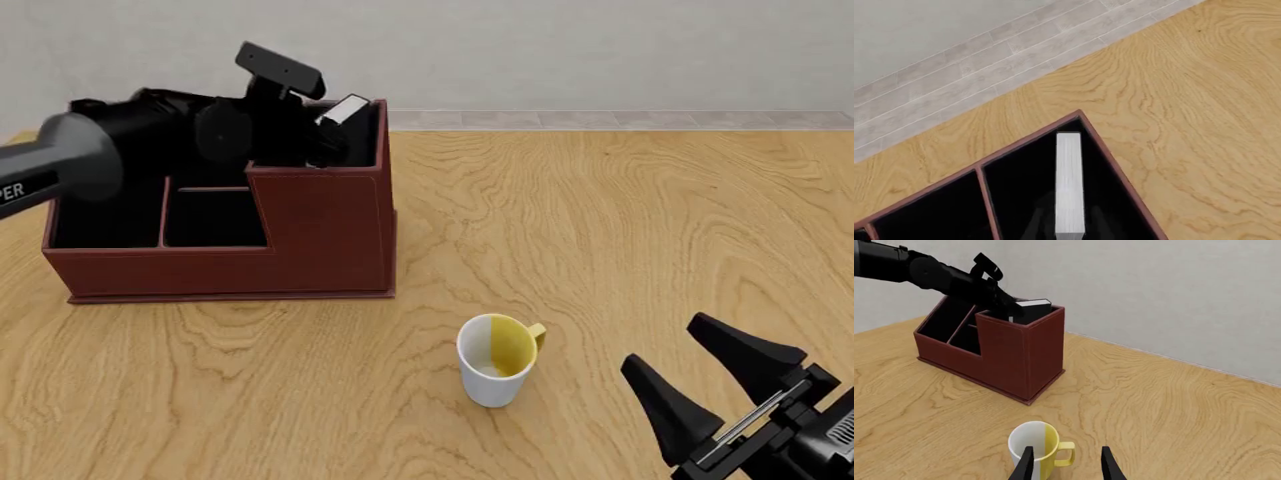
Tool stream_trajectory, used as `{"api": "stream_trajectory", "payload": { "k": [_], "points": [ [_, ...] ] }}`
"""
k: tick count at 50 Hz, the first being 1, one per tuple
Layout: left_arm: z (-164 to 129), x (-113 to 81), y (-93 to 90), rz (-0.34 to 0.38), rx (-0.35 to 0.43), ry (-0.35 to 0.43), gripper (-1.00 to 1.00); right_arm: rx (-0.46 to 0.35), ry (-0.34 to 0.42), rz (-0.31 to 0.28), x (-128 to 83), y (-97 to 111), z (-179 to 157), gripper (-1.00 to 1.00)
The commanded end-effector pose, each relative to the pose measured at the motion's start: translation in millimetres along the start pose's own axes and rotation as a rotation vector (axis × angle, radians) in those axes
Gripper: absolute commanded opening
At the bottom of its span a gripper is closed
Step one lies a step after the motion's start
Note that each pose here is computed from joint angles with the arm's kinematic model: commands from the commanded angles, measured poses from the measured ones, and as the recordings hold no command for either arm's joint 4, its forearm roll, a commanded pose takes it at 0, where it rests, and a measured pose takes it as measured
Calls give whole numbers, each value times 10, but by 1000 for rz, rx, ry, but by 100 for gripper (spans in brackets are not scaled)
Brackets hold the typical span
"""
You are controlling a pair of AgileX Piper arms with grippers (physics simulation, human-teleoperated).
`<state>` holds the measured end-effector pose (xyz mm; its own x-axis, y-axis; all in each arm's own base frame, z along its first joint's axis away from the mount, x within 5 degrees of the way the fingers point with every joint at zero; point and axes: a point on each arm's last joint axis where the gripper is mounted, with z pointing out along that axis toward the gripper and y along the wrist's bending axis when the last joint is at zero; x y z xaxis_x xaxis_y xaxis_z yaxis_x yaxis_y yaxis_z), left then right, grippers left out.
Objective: Pick up the book and place it in the right compartment of the caddy.
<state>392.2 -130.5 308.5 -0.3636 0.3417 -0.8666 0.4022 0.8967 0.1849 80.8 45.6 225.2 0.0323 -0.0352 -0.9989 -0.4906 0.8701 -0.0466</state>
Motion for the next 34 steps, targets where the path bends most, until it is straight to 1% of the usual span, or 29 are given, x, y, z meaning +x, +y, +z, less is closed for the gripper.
{"api": "stream_trajectory", "payload": {
  "k": [1,21,29,32,34],
  "points": [
    [-31,-74,44,18,-13,-25,100,0,1,-1,4,0,0,100],
    [-78,-114,64,26,-20,-42,100,0,-3,1,-1,0,-22,100],
    [-126,-179,85,28,-24,-54,100,3,-6,1,-12,-3,-30,100],
    [-179,-216,83,27,-24,-62,100,2,-6,1,-11,-2,-31,100],
    [-268,-275,81,23,-24,-75,100,-1,-6,1,-9,0,-26,100]
  ]
}}
